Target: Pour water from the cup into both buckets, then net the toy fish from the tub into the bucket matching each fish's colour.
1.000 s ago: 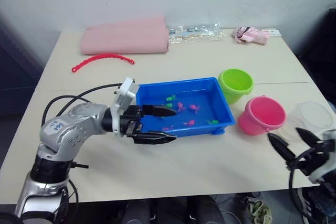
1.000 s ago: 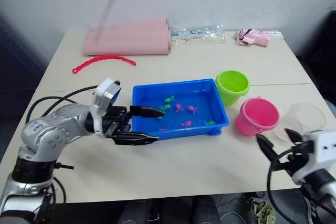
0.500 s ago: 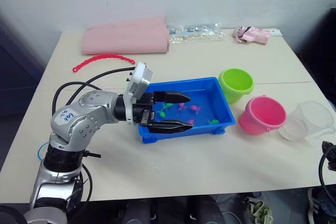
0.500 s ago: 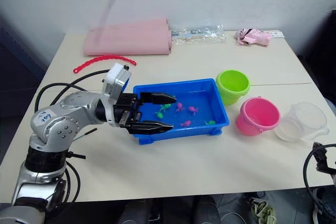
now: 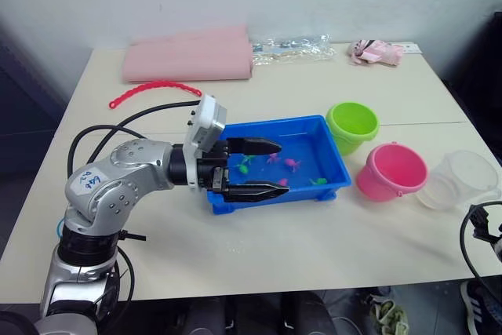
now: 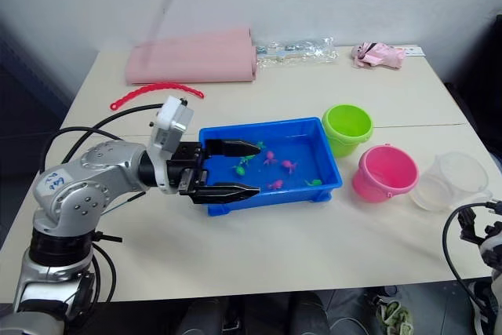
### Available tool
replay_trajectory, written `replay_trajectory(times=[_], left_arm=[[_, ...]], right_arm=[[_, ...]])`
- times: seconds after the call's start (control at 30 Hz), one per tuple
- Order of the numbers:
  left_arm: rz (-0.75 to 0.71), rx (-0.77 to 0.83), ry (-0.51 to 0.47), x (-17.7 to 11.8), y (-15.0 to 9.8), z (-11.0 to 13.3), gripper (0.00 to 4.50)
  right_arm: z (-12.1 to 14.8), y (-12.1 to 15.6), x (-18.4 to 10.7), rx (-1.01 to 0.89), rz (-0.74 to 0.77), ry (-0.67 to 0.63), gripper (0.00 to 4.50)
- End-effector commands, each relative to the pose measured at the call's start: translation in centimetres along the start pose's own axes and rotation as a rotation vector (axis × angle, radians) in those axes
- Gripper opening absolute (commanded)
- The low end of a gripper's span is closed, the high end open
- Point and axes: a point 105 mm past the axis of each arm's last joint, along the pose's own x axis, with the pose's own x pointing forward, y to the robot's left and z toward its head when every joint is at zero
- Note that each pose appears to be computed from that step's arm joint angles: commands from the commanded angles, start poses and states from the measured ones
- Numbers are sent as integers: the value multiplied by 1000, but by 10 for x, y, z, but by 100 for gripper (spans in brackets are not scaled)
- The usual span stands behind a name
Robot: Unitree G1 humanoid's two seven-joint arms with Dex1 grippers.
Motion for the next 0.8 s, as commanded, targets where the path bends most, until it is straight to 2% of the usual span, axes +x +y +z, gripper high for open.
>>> replay_trajectory(times=[0.03,0.8], left_arm=[[3,34,-9,-4,-7,7,445],[63,81,23,-13,-8,11,445]], right_arm=[[18,-11,5,-22,-41,-60,450],[23,-13,40,-18,-119,-138,450]])
